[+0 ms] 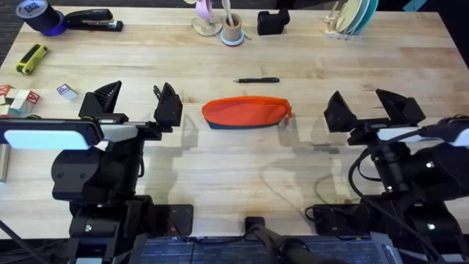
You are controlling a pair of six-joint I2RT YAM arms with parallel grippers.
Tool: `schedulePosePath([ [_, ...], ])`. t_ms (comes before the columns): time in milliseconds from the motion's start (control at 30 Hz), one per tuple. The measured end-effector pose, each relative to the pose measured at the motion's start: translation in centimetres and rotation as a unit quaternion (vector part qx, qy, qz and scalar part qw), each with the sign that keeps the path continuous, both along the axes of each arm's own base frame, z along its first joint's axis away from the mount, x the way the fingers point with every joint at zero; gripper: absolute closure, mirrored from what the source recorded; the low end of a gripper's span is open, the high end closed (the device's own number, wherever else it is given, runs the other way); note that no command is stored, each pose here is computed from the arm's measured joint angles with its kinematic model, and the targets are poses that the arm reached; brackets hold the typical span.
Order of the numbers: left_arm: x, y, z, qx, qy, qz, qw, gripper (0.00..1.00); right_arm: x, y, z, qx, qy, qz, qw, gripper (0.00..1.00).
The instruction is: Unzip the bag, pick up the pens from the table one at a time and place them inside, then zip the bag closed.
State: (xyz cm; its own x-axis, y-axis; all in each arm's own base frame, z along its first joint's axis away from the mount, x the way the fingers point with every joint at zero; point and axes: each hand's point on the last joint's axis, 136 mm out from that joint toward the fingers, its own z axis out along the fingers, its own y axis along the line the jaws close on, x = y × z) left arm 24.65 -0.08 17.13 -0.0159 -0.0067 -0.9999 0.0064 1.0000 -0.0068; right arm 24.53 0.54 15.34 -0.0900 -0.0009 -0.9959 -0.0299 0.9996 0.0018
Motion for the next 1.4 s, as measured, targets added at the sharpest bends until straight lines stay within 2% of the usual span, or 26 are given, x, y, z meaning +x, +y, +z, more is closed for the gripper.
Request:
schedulePosePath([
  [767,0.0,-0.1,0.0,0.0,0.001,-0.004,1.0,0.008,0.0,-0.1,-0.1,0.0,0.003,-0.002,1.0,0.005],
  [900,-0.1,-0.5,-1.3,-0.001,0.031,-0.015,0.999,0.008,-0.1,-0.1,-0.2,0.0,0.012,-0.002,1.0,0.005],
  [1033,-0.8,-0.6,-1.6,-0.002,0.08,-0.018,0.997,0.008,-1.2,0.0,-1.4,-0.01,0.096,0.002,0.995,0.005],
  [1167,-1.2,-1.1,0.5,-0.004,0.114,-0.033,0.993,0.008,-2.1,-0.1,-0.4,-0.022,0.175,0.002,0.984,0.005],
  [1267,-1.0,-1.9,2.2,0.004,0.14,-0.057,0.989,0.008,-2.2,-0.2,1.3,-0.027,0.229,0.004,0.973,0.005],
  [1400,-0.1,-3.5,3.2,0.02,0.195,-0.11,0.974,0.008,-1.4,-0.2,3.0,-0.029,0.292,0.005,0.956,0.005],
])
